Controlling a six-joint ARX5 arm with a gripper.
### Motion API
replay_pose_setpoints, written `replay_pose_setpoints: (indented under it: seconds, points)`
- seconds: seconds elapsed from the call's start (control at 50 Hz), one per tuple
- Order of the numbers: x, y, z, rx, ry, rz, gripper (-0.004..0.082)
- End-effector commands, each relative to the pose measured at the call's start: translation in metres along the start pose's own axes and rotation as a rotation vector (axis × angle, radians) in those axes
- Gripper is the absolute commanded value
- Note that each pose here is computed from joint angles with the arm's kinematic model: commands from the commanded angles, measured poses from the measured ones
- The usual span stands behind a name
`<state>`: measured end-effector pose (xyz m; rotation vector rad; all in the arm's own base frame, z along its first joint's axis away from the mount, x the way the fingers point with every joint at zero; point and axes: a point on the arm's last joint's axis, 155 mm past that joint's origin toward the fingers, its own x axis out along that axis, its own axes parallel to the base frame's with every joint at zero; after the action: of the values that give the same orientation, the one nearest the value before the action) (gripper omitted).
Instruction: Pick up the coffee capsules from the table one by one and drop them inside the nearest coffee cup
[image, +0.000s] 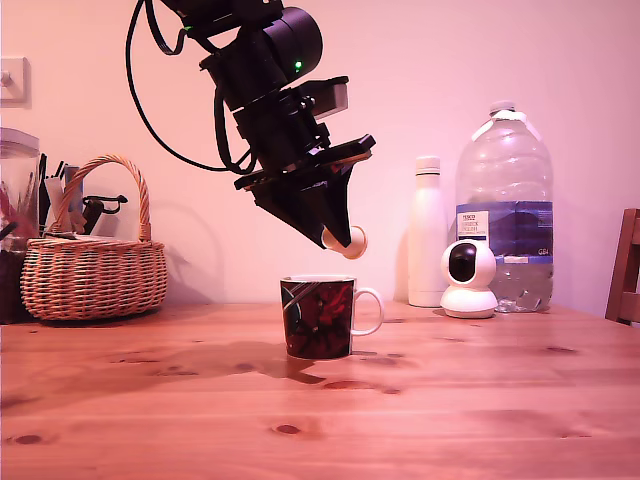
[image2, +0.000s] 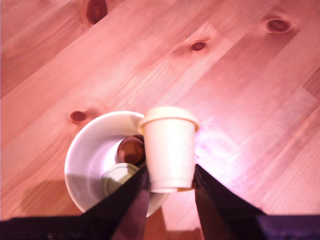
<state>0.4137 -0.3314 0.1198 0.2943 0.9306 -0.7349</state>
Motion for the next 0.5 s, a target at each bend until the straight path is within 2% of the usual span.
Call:
replay_pose_setpoints:
  seconds: [0.0,0.3,0.48]
  points:
    - [-0.005,0.0,0.019,0.0,-0.079,0.0,0.0201]
    - [-0.005,-0.008,0.019,0.004,-0.081,-0.037,0.0201]
    - [-0.005,-0.012,0.019,0.025,-0.083,-0.062,0.0201]
